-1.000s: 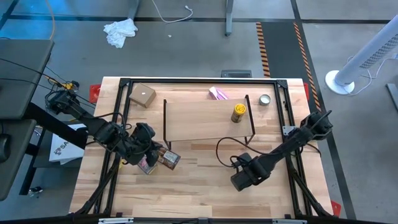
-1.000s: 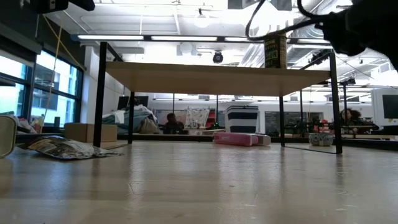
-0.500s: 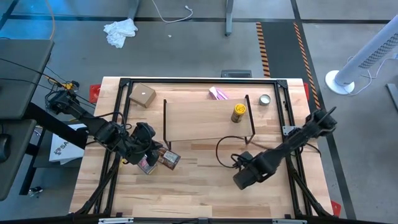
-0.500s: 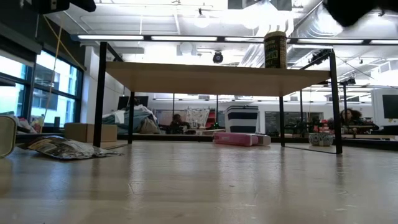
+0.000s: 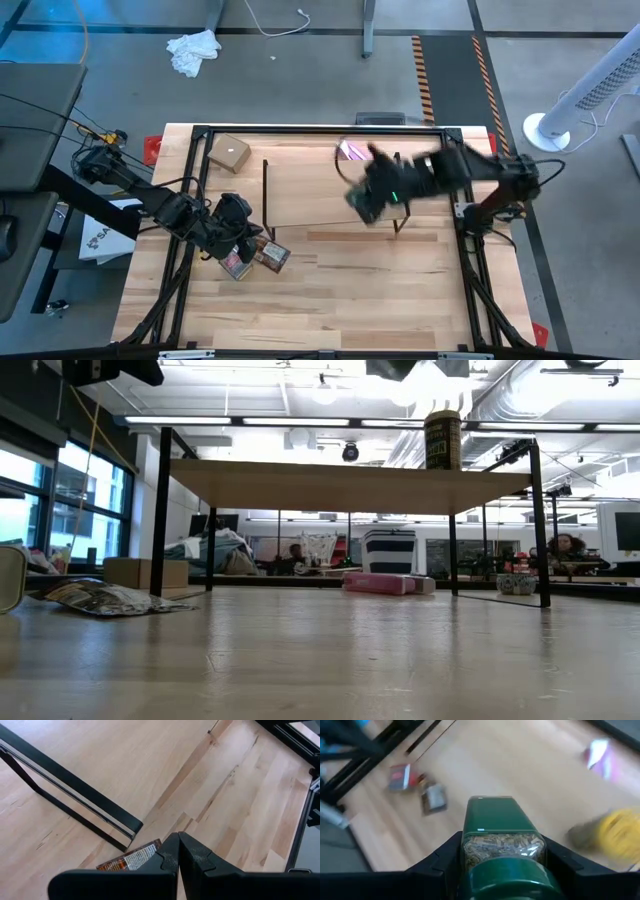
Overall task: Shelf spices
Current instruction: Put the green seasoning bottle on the shelf
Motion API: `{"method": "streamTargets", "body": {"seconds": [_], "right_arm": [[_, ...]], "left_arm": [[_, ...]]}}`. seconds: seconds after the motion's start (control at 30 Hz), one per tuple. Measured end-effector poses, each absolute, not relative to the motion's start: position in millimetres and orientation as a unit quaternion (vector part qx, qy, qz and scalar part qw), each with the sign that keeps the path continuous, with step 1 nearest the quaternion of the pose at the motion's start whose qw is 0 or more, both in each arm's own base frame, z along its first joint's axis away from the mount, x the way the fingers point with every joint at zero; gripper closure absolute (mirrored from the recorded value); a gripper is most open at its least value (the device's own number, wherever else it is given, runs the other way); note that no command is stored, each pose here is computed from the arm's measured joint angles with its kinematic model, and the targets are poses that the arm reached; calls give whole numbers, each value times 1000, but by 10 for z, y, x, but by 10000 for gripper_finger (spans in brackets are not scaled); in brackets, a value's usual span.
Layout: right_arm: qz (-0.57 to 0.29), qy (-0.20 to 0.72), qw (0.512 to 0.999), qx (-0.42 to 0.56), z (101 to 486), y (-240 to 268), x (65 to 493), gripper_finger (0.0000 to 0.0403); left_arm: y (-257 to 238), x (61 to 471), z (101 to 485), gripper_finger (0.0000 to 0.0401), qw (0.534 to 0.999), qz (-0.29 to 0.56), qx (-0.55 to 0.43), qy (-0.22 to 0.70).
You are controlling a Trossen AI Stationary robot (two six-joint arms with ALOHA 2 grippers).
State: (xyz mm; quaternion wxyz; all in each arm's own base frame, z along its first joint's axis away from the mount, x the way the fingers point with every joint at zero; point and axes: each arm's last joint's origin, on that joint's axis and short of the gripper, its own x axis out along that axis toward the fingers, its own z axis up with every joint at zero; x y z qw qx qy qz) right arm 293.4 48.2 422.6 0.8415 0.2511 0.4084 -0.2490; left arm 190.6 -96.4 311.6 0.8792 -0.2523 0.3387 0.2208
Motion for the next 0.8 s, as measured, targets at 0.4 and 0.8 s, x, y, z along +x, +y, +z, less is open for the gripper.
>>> {"method": "streamTargets", "body": {"seconds": [0.4, 0.8], "right_arm": [[-210, 562, 773, 205, 3899, -99, 3342, 224], [-224, 592, 750, 191, 3680, -131, 3507, 215]], "left_arm": [[-973, 1905, 3113, 401, 875, 212, -260, 348], [-967, 1909, 3114, 401, 874, 216, -265, 345]]}}
